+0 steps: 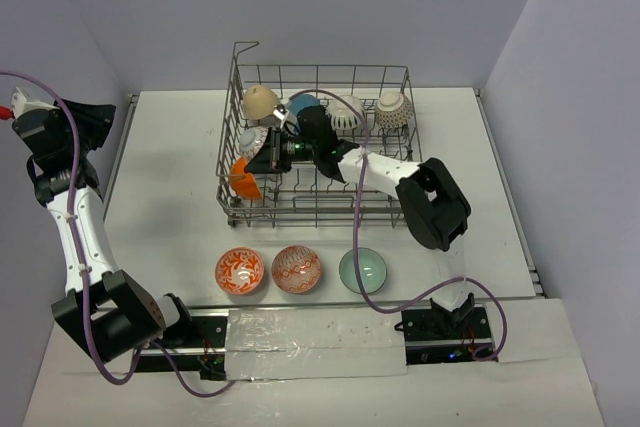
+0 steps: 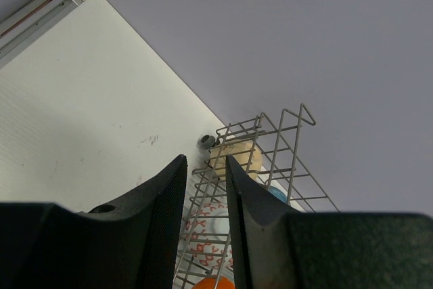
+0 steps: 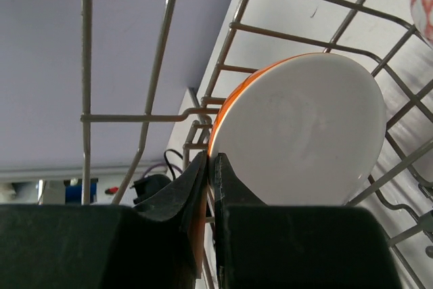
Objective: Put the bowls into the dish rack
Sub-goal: Turn the bowl upside down over the dish rack.
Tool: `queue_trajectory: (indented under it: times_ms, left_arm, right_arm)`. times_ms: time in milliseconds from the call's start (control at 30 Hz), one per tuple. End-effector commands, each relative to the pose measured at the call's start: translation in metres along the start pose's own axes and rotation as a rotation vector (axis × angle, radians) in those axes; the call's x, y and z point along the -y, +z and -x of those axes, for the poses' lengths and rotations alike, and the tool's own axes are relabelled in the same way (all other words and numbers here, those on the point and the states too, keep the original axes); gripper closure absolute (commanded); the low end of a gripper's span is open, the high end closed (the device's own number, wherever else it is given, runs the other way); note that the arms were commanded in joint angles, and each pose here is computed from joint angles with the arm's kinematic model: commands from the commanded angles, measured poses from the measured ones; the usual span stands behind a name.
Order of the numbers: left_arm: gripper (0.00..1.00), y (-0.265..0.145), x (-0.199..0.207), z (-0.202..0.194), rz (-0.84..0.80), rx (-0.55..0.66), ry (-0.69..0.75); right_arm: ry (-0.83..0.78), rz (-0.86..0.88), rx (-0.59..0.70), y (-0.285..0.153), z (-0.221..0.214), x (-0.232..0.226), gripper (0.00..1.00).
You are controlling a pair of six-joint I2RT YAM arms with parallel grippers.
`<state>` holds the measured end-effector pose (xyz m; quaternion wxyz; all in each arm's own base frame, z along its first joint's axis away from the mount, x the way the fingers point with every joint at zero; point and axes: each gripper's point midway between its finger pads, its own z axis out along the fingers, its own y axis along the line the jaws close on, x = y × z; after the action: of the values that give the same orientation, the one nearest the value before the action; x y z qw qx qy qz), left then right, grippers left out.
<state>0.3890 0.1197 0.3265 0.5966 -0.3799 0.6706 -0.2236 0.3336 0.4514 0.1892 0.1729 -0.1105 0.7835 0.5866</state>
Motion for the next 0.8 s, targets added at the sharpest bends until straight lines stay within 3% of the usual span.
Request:
queue_trajectory:
  times_ms: [0,433,767]
  left_arm:
    - [0.65,0.0,0.011,0.003,-0.047,0.01,0.012]
    - [0.65,0.0,0.012,0.002,-0.056,0.003,0.005]
    - [0.66,0.0,0.013,-0.001,-0.062,-0.004,0.004]
  right_arm:
    - [-0.052,0.084,0.164,-0.013,0.031,-0.044,1.0]
    - [-0.03,0.06,0.27,-0.028,0.03,-0.041,1.0]
    - [-0.138,-0.133,0.25,-0.044,0.026,-0.022,0.98]
